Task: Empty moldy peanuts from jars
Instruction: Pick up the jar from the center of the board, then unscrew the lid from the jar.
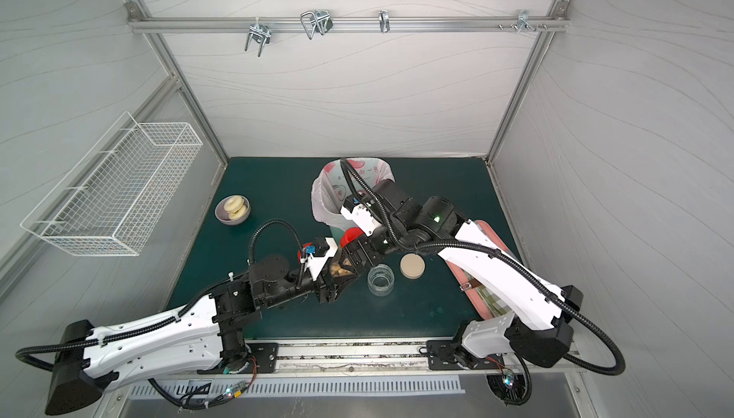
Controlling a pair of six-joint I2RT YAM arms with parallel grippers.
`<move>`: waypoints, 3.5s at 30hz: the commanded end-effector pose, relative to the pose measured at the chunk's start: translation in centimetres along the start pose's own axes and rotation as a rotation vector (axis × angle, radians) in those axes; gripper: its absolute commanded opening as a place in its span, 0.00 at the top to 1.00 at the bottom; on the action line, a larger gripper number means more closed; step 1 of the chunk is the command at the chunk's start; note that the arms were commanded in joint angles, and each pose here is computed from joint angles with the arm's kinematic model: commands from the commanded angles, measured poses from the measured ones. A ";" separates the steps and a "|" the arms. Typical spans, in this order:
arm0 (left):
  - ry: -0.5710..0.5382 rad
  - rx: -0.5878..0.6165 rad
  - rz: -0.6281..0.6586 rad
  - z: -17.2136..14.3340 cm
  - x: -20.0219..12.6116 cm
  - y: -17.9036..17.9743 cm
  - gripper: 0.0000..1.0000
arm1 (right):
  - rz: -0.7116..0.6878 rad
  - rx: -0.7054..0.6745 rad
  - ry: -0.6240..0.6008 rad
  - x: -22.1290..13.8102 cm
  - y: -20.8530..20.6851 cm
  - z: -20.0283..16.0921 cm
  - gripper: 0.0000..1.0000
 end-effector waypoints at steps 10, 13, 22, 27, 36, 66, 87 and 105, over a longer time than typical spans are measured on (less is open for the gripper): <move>-0.149 -0.035 0.049 2.2 -0.5 0.4 0.50 | 0.105 -0.052 -0.229 -1.8 0.5 -1.5 0.01; -0.165 -0.040 0.069 2.1 -0.6 0.6 0.50 | 0.151 -0.080 -0.320 -2.0 0.7 -2.0 0.01; -0.210 -0.078 0.157 1.7 -1.5 1.4 0.50 | 0.159 -0.145 -0.625 -5.4 0.6 -3.0 0.01; -0.230 -0.137 0.188 1.2 -1.9 2.4 0.50 | 0.094 -0.126 -0.680 -5.5 0.4 -1.7 0.01; -0.283 -0.182 0.218 0.9 -2.8 3.3 0.50 | -0.010 -0.115 -0.752 -4.1 1.6 1.7 0.01; -0.289 -0.174 0.211 1.0 -3.1 3.2 0.51 | -0.053 -0.071 -0.740 0.8 4.6 5.2 0.11; -0.296 -0.173 0.202 1.1 -3.4 3.1 0.51 | -0.021 -0.065 -0.694 1.7 4.8 5.0 0.42; -0.339 -0.154 0.034 2.6 -4.0 1.8 0.53 | 0.276 -0.176 -0.572 -2.3 6.5 4.0 0.60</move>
Point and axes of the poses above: each gripper's point midway between its finger pads, its own x axis out along the fingers, its own y axis along the line the jaws close on, z = x × y, the point moved 9 cm from there along -x, back along the fingers, and after that the axes turned 7 degrees about x, right-handed, at the moved point
